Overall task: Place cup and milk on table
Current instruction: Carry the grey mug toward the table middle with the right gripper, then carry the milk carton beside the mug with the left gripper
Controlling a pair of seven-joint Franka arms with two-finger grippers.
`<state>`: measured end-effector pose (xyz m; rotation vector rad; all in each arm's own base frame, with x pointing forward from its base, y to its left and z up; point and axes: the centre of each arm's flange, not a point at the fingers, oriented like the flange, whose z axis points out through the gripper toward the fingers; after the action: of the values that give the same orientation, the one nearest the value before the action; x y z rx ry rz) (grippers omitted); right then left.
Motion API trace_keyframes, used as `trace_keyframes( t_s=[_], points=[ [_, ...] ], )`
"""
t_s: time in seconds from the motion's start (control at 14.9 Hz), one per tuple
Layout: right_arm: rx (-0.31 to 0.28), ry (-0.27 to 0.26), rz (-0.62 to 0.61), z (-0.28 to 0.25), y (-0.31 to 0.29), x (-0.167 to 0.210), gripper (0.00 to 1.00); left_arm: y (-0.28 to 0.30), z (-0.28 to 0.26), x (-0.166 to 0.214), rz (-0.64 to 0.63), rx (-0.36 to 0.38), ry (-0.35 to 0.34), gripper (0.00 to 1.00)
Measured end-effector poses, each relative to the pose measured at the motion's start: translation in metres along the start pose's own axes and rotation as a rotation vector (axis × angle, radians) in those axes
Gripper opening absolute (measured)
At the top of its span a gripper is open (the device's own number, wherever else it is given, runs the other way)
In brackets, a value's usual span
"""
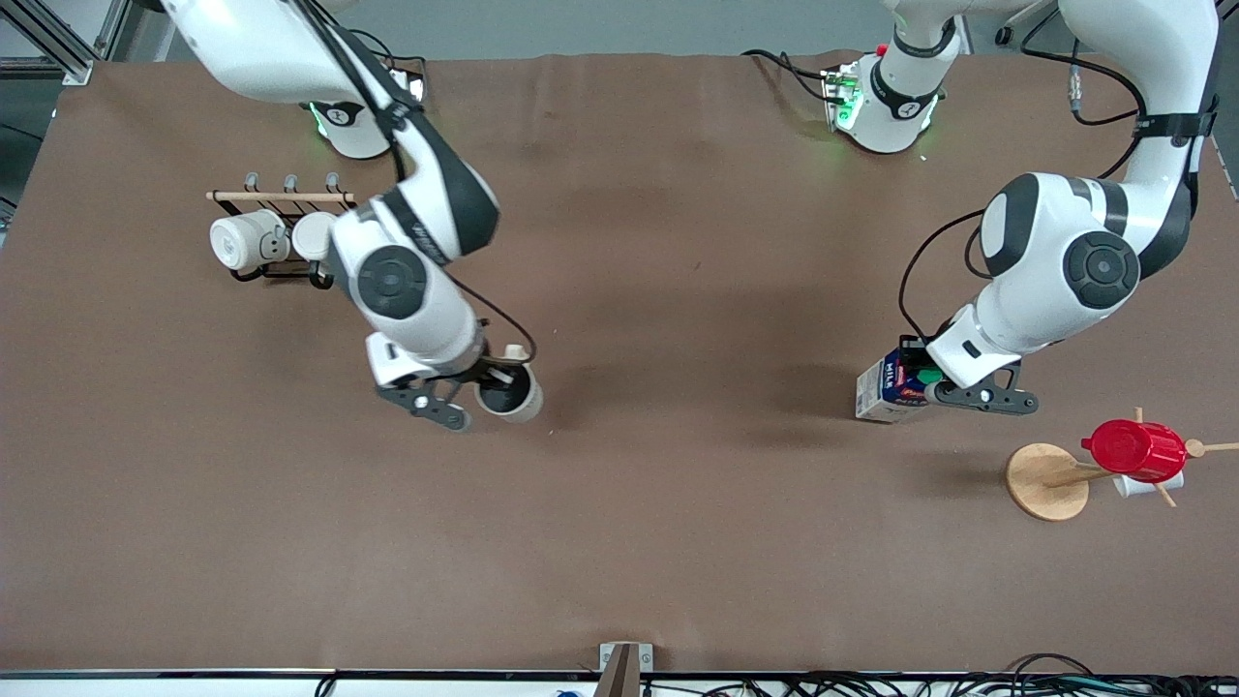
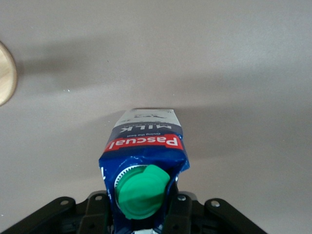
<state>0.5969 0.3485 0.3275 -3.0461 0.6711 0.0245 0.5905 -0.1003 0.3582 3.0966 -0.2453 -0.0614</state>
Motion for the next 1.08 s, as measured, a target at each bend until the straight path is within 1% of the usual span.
trace_keyframes(
  t_s=[0.13, 0.34, 0.47, 0.74, 1.08],
  points=[
    [0.008, -0.001, 0.007, 0.026, -0.019, -0.016, 0.04, 0.001, -0.016, 0.005, -0.004, 0.0, -0.008, 0.37],
    [0.005, 0.018, -0.016, 0.042, -0.033, -0.028, 0.04, 0.019, -0.037, 0.011, -0.028, 0.001, -0.006, 0.37],
    [0.004, 0.022, -0.023, 0.043, -0.035, -0.031, 0.04, 0.044, -0.044, 0.012, -0.04, 0.002, -0.001, 0.37],
    [0.009, 0.022, -0.058, 0.048, -0.049, -0.053, 0.04, 0.098, -0.055, 0.011, -0.095, 0.0, 0.02, 0.37],
    [0.026, 0.022, -0.066, 0.069, -0.05, -0.058, 0.04, 0.162, -0.058, 0.016, -0.188, -0.018, 0.037, 0.37]
  ],
)
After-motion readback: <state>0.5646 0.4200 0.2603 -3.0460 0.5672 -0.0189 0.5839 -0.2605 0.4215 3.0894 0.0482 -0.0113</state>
